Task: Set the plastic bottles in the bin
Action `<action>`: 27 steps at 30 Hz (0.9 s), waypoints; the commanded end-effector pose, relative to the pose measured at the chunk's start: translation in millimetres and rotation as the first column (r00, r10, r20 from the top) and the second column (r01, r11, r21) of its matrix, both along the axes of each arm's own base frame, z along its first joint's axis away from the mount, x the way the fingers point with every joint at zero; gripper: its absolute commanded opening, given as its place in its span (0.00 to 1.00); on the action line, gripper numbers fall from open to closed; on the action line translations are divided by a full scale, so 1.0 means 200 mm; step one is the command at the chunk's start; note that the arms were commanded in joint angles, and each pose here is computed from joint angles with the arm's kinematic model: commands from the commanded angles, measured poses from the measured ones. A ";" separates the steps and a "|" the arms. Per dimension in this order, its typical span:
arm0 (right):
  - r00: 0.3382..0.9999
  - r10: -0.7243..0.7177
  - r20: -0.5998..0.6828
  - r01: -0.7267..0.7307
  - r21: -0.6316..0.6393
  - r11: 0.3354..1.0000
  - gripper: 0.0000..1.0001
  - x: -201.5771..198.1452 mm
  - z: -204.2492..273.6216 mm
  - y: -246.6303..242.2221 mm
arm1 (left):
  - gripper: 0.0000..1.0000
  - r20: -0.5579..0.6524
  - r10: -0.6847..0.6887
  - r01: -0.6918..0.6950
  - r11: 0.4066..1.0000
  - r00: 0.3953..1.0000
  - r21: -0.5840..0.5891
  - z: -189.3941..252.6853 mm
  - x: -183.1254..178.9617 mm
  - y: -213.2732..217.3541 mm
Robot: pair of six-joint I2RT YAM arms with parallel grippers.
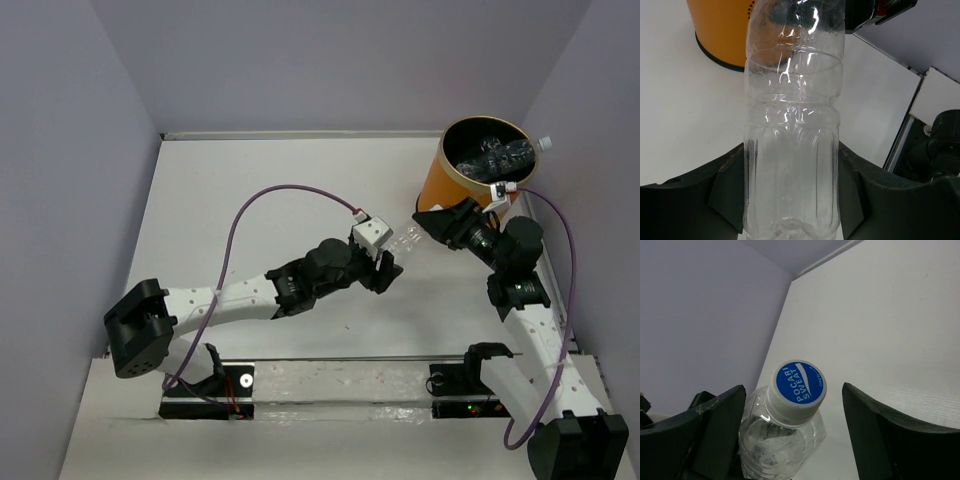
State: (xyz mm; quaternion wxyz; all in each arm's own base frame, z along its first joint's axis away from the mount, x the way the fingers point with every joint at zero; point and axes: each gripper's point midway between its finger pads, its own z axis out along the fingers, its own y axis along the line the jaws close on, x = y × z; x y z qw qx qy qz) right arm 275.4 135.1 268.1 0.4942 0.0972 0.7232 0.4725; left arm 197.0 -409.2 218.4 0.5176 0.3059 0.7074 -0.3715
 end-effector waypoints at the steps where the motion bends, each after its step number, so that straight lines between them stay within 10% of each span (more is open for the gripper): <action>1: 0.990 0.100 0.098 -0.106 0.056 0.993 0.70 -0.04 0.13 0.10 | 0.48 0.065 -0.026 0.036 0.986 0.998 -0.162 0.27 -0.03 -0.02; 2: 0.987 0.109 0.115 -0.116 0.063 0.991 0.51 -0.04 0.16 0.11 | 0.49 0.063 -0.024 0.034 0.985 0.998 -0.167 0.28 -0.03 -0.02; 7: 0.982 0.128 0.143 -0.139 0.076 0.987 0.20 -0.03 0.24 0.14 | 0.65 0.057 0.001 0.010 0.982 0.998 -0.188 0.32 -0.02 0.00; 10: 0.975 0.068 0.210 -0.081 0.055 0.995 0.12 0.00 0.37 0.10 | 0.97 0.060 0.012 0.002 0.975 0.998 -0.220 0.38 -0.03 0.05; 17: 0.876 -0.162 0.455 0.214 -0.065 0.975 0.09 0.13 0.88 -0.10 | 0.99 0.036 0.105 -0.093 0.967 0.994 -0.237 0.55 -0.04 0.25; 27: 0.510 -0.633 0.582 0.845 -0.204 0.494 0.08 0.46 1.21 -0.76 | 0.99 0.044 0.314 -0.311 0.948 0.949 -0.064 0.59 -0.02 0.69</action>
